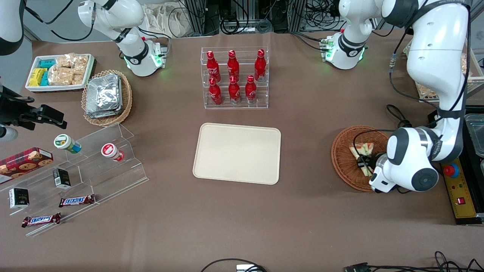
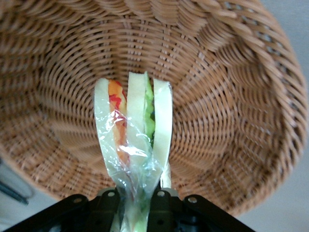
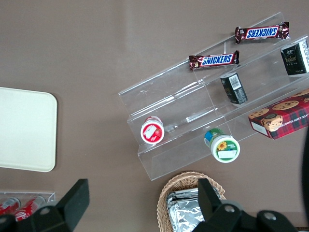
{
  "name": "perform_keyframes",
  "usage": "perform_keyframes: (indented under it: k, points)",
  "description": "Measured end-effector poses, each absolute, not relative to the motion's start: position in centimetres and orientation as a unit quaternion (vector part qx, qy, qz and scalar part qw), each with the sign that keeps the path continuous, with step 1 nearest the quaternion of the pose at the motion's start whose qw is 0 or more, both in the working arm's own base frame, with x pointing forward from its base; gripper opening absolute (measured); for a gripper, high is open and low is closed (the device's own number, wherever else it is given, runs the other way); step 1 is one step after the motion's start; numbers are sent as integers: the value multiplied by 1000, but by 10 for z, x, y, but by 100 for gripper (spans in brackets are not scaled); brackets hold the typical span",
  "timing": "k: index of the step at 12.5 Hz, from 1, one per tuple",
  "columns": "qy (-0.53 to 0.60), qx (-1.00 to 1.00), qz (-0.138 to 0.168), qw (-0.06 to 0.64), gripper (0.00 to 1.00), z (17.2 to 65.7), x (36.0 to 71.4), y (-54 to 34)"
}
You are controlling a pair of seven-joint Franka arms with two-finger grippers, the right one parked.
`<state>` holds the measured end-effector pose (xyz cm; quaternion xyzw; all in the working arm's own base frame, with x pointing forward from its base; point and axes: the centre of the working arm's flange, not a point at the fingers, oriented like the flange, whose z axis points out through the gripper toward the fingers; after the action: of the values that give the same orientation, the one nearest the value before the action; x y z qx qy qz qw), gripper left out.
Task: Place sandwich from basket to tray
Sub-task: 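Lift the sandwich out of the basket with the left gripper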
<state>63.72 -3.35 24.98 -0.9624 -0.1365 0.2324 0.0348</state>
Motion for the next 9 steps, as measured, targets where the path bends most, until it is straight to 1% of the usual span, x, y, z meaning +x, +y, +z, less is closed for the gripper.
perform_keyframes:
  k: [2,5,7,9]
  points:
    - [-136,-967,215,36,16,306,638,-36]
    - [-88,-981,168,25,16,396,630,-44]
    - [-52,-988,144,17,16,438,626,-61]
    - [-14,-992,122,6,16,468,625,-98]
